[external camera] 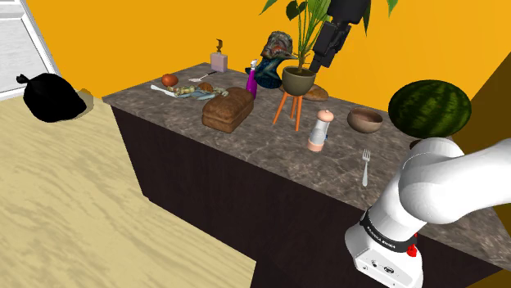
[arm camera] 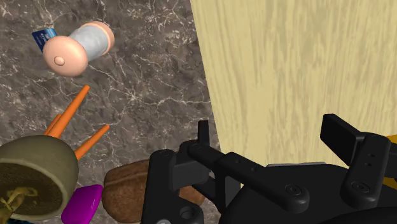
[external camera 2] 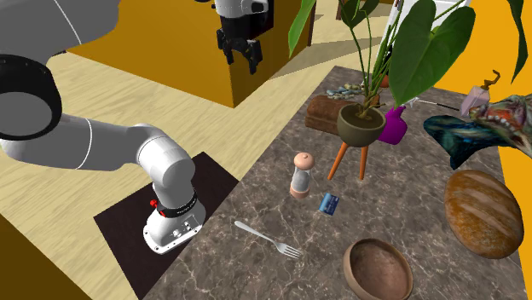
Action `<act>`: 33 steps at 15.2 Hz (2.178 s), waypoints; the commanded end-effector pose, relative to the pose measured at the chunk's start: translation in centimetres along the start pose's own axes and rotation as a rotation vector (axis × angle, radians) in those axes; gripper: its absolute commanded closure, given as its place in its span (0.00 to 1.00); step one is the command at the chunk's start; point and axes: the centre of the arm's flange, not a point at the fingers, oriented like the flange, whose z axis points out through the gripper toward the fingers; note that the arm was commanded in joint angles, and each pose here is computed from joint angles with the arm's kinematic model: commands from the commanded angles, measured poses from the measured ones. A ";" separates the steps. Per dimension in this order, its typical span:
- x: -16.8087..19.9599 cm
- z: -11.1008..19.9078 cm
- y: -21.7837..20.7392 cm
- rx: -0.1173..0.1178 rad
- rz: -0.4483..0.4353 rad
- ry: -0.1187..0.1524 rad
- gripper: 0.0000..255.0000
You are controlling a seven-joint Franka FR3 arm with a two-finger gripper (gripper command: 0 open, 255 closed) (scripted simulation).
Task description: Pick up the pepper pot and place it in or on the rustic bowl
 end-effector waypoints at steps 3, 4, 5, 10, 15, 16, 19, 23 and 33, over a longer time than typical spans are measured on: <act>-0.6 1.5 2.1 -0.003 -0.011 0.001 0.00; -0.9 2.2 3.1 -0.005 -0.016 0.002 0.00; -1.2 2.9 4.1 -0.006 -0.022 0.002 0.00; -2.5 6.6 9.4 -0.014 -0.049 0.005 0.00; -3.7 10.2 14.7 -0.022 -0.077 0.007 0.00; -3.9 10.9 15.7 -0.023 -0.082 0.008 0.00; -4.5 13.1 18.9 -0.028 -0.098 0.010 0.00; -5.2 15.9 23.2 -0.034 -0.120 0.012 0.00; -5.7 21.7 27.3 -0.039 -0.140 0.014 0.00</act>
